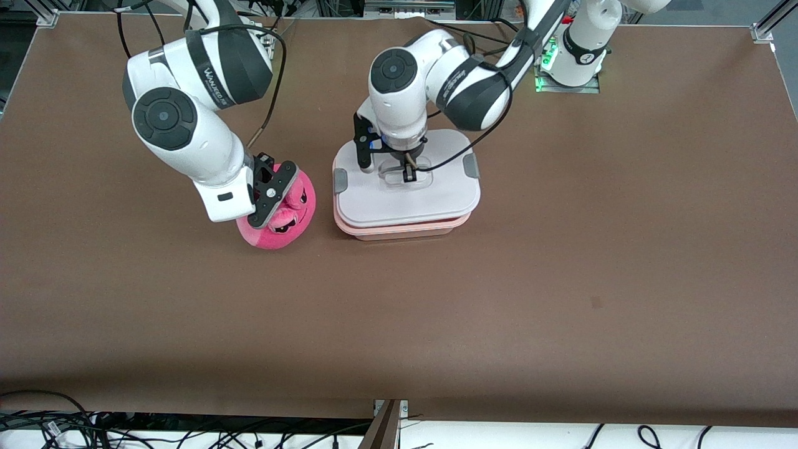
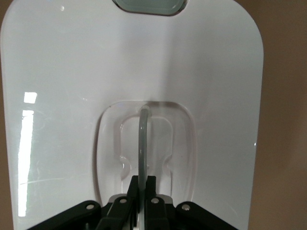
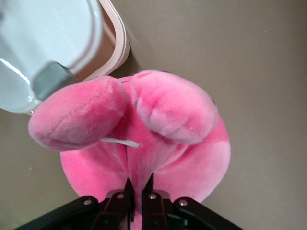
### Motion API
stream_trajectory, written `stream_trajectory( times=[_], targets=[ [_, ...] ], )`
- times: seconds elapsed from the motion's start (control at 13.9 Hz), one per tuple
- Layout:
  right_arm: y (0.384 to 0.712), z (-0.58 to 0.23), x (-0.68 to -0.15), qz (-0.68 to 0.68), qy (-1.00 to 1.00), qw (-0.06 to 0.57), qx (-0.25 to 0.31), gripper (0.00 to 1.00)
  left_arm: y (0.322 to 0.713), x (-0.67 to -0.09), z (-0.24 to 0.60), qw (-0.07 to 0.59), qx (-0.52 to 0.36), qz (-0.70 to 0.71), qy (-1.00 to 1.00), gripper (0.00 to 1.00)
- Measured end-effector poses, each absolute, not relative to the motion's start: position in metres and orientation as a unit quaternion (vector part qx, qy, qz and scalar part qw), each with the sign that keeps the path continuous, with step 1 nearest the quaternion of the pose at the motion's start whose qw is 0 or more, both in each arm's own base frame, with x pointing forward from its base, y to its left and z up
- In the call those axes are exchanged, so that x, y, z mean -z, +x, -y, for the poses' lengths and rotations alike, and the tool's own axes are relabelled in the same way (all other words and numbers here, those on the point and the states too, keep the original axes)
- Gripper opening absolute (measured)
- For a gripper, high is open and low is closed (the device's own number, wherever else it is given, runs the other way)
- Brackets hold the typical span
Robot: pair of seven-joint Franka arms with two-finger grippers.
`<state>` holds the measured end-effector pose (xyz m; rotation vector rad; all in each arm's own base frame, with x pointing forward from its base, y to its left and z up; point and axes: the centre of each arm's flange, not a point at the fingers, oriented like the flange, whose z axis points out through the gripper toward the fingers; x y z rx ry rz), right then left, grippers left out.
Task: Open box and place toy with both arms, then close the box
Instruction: 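Lift the lid aside with the left gripper while the right gripper carries the plush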
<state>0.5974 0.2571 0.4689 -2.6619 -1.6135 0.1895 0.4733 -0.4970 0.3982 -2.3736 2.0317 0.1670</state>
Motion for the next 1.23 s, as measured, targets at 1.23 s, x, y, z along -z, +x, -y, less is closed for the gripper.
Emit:
stream_trajectory(
  times=[1.23],
  targets=[
    [0.499, -0.456, -0.452, 0.656, -0.753, 0.010, -0.050, 0.07, 0.636, -0.446, -0.047, -0.073, -0.153, -0.514, -0.841, 0.07]
  ],
)
